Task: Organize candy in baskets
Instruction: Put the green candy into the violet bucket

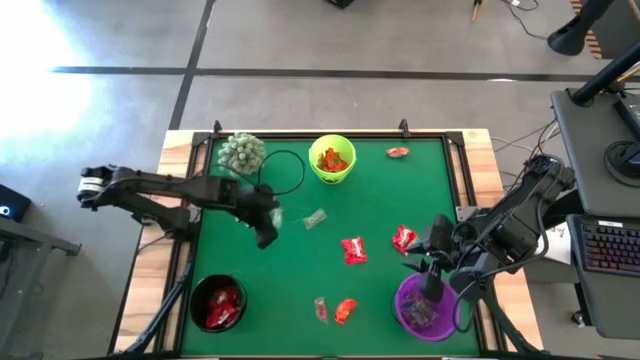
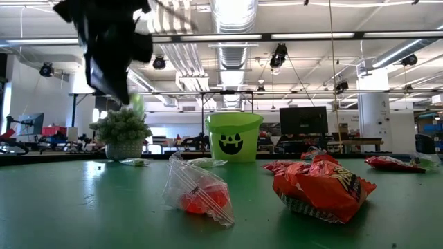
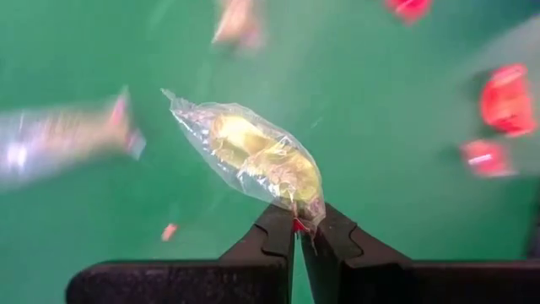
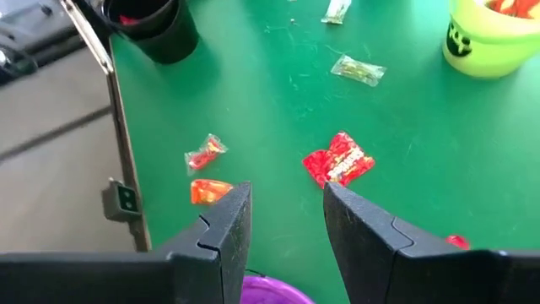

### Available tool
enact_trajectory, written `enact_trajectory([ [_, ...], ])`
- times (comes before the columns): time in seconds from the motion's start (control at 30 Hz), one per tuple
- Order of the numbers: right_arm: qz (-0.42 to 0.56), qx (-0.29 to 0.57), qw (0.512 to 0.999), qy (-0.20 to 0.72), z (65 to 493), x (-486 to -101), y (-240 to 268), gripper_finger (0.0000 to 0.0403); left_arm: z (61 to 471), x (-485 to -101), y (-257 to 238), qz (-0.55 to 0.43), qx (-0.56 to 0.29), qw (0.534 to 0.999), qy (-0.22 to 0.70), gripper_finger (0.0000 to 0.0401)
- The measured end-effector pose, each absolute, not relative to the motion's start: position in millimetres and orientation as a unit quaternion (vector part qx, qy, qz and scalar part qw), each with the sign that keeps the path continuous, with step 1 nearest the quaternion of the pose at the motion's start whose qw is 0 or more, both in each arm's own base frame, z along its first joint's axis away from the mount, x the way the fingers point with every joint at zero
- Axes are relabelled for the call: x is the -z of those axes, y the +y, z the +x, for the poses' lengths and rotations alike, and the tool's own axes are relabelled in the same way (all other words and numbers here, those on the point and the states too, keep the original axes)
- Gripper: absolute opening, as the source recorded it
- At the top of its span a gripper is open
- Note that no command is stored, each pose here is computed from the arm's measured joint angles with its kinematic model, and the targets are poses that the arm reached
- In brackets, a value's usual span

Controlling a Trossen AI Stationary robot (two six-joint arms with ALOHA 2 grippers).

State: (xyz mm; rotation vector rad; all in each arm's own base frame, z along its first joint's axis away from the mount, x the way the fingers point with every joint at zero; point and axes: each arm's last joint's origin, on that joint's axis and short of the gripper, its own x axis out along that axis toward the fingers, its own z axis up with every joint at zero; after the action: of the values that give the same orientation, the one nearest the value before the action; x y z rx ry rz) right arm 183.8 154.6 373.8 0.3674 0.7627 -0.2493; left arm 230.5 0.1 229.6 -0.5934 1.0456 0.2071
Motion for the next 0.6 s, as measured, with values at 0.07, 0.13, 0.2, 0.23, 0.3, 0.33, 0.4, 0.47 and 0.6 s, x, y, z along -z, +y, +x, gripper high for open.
enact_trajectory([
  [0.07,0.150,0.112,0.908,0.375,186.0,-371.6,156.7,0.0141,236.6,-250.5,-1.3,-0.268,-0.076,0.844,0.458,0.0000],
  [0.13,0.122,0.100,0.912,0.378,188.3,-370.1,158.9,0.0141,241.6,-269.7,-2.3,-0.253,-0.058,0.863,0.434,0.0000],
  [0.2,0.103,0.090,0.915,0.378,190.4,-369.1,160.9,0.0139,246.3,-288.9,-3.0,-0.235,-0.042,0.881,0.409,0.0000],
  [0.23,0.098,0.084,0.918,0.376,191.3,-369.5,161.8,0.0137,248.6,-298.2,-3.2,-0.225,-0.034,0.889,0.396,0.0000],
  [0.3,0.093,0.081,0.924,0.362,193.4,-371.3,162.6,0.0131,252.3,-314.5,-3.3,-0.205,-0.020,0.904,0.375,0.0000],
  [0.33,0.095,0.086,0.930,0.345,195.8,-373.1,162.5,0.0128,253.7,-321.0,-3.3,-0.194,-0.014,0.909,0.369,0.0000],
  [0.4,0.100,0.111,0.941,0.304,200.2,-376.9,161.6,0.0122,255.8,-332.7,-3.2,-0.173,-0.004,0.918,0.358,0.0000],
  [0.47,0.109,0.135,0.947,0.271,205.3,-380.3,158.7,0.0120,256.5,-342.0,-3.2,-0.157,0.004,0.924,0.349,0.0000],
  [0.6,0.134,0.161,0.944,0.254,215.9,-382.3,148.3,0.0131,256.7,-352.8,-3.3,-0.134,0.014,0.929,0.346,0.0000],
])
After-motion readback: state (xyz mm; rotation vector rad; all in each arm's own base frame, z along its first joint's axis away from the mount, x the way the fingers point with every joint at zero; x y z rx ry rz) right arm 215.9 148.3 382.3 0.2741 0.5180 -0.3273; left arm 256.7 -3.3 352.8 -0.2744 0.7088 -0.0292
